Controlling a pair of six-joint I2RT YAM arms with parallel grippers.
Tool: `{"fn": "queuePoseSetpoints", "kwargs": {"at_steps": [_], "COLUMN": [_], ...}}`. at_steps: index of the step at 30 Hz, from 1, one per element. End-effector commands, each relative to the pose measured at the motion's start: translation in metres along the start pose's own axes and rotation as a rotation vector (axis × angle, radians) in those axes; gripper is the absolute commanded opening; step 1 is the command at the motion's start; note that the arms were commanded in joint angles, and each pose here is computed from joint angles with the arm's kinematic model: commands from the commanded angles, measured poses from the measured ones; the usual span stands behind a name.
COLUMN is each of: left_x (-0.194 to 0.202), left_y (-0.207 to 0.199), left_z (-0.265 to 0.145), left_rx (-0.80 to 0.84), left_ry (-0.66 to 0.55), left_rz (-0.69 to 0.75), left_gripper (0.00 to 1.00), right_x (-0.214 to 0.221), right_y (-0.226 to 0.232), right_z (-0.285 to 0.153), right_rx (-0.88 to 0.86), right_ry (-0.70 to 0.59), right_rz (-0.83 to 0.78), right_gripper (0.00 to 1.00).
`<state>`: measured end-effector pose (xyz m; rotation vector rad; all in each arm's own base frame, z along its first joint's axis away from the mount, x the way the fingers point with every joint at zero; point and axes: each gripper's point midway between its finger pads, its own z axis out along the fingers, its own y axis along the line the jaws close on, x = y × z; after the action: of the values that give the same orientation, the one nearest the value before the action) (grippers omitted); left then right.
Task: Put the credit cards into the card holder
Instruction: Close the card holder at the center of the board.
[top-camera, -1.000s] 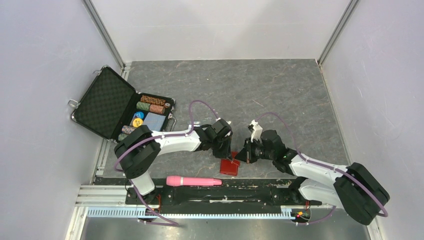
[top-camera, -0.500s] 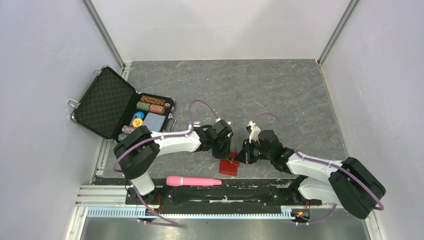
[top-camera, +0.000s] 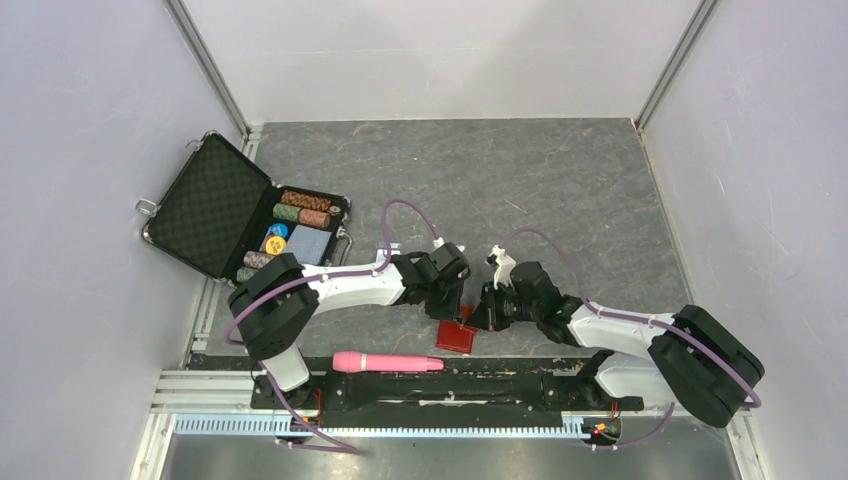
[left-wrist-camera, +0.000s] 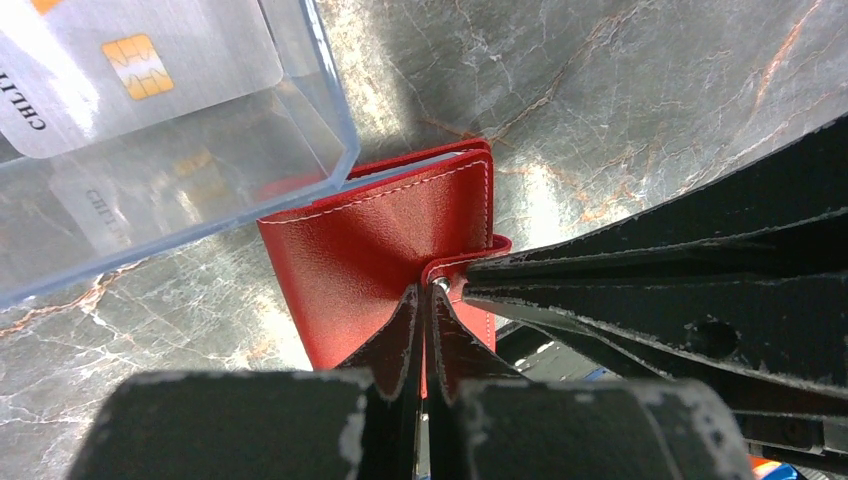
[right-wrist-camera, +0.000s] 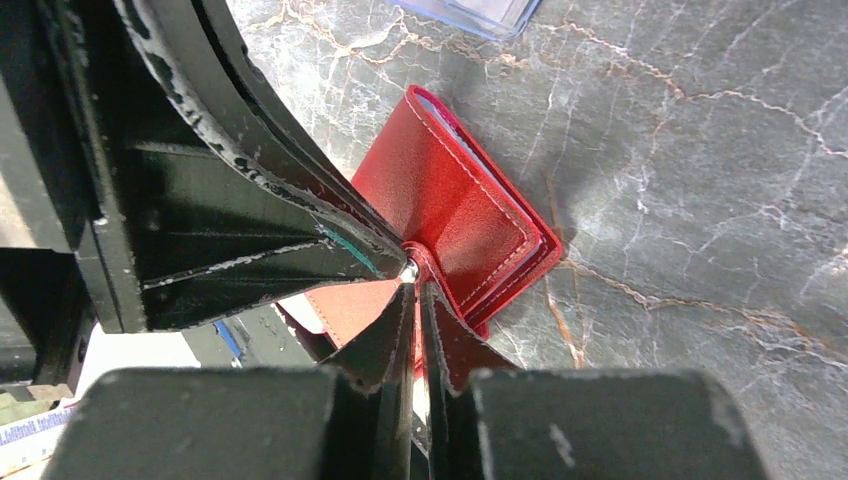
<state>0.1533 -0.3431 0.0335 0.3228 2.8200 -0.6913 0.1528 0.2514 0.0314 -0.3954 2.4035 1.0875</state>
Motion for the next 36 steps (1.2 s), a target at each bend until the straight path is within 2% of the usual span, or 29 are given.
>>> {"fn": "queuePoseSetpoints", "kwargs": {"at_steps": [1,4,9,13,20,26,30,36], "left_x": [0.002,0.005,0.009,0.014,0.027,0.034,0.036,0.049], "left_y": [0.008,0.012,0.016,0.019,0.035,0.031,0.025,0.036], "left_z": [0.000,0.001,0.005,0.010,0.022,0.030,0.034,0.040], "left_rx": [-0.054,-0.074,-0.089,-0.105,-0.159,-0.135,-0.123,-0.203], "left_ry": [0.005,0.012,0.024,0.038,0.073,0.085,0.094,0.104], "left_rz": [0.050,0.050,0.051,0.051,0.037,0.036,0.037,0.019], "left_gripper": [0.02,0.02,0.02,0.02,0.02,0.02,0.02,0.02], "right_x": [-0.016,-0.018,-0.010,0.000,0.027,0.043,0.053,0.070], "right_y": [0.009,0.012,0.005,-0.008,-0.046,-0.053,-0.063,-0.073], "right_z": [0.004,0.005,0.011,0.015,0.011,0.002,-0.010,-0.015], "right_rx": [-0.010,-0.012,0.022,0.102,0.339,0.409,0.479,0.547], "right_ry": [-0.043,-0.045,-0.011,0.045,0.181,0.243,0.278,0.364], "right_rz": [-0.022,-0.028,-0.020,-0.021,0.009,0.032,0.046,0.054], "right_gripper": [0.08,0.11,0.11,0.10,0.06,0.00,0.00,0.00]}}
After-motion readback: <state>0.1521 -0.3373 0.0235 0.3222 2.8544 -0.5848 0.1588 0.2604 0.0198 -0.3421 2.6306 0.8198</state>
